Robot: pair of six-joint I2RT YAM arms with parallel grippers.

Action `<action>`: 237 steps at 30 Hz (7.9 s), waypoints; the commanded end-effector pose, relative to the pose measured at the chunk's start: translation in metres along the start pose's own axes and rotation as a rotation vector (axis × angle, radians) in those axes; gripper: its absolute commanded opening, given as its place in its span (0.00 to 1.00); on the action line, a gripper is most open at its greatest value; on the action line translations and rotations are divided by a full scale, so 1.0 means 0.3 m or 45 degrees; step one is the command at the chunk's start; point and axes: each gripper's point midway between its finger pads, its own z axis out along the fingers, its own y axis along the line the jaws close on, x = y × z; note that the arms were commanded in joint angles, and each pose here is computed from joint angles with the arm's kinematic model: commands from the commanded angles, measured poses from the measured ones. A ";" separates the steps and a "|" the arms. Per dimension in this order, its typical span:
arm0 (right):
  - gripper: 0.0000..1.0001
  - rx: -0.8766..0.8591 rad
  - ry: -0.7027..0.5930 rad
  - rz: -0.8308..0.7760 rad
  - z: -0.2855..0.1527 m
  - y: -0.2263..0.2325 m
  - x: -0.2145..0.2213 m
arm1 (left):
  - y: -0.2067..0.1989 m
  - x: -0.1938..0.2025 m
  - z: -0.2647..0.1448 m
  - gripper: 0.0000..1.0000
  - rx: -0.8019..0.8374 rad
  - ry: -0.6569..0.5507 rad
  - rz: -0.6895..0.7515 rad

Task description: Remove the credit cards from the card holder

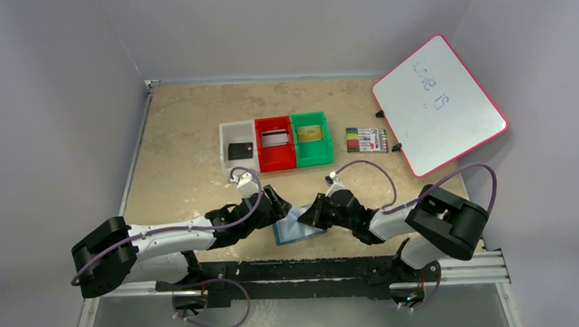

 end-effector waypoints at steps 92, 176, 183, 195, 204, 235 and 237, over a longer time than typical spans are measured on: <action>0.29 0.246 -0.215 -0.023 -0.171 -0.094 -0.110 | -0.208 0.173 0.156 0.53 0.232 0.199 -0.063; 0.13 0.344 -0.432 0.250 -0.371 -0.163 -0.165 | -0.363 0.280 0.155 0.49 0.453 0.319 -0.229; 0.15 0.145 -0.412 0.170 -0.378 -0.046 -0.182 | -0.392 0.217 0.131 0.49 0.382 0.219 -0.062; 0.17 -0.085 -0.367 0.063 -0.373 0.126 -0.203 | -0.340 0.069 0.058 0.50 0.226 0.033 0.069; 0.38 -0.278 -0.249 -0.090 -0.302 0.253 -0.172 | -0.147 -0.071 -0.017 0.52 -0.042 -0.174 0.160; 0.24 -0.027 0.054 0.050 -0.043 -0.012 -0.012 | -0.034 0.135 0.077 0.48 -0.152 0.133 0.412; 0.21 -0.057 0.049 0.052 -0.044 -0.007 -0.017 | -0.040 0.140 0.077 0.45 -0.139 0.143 0.414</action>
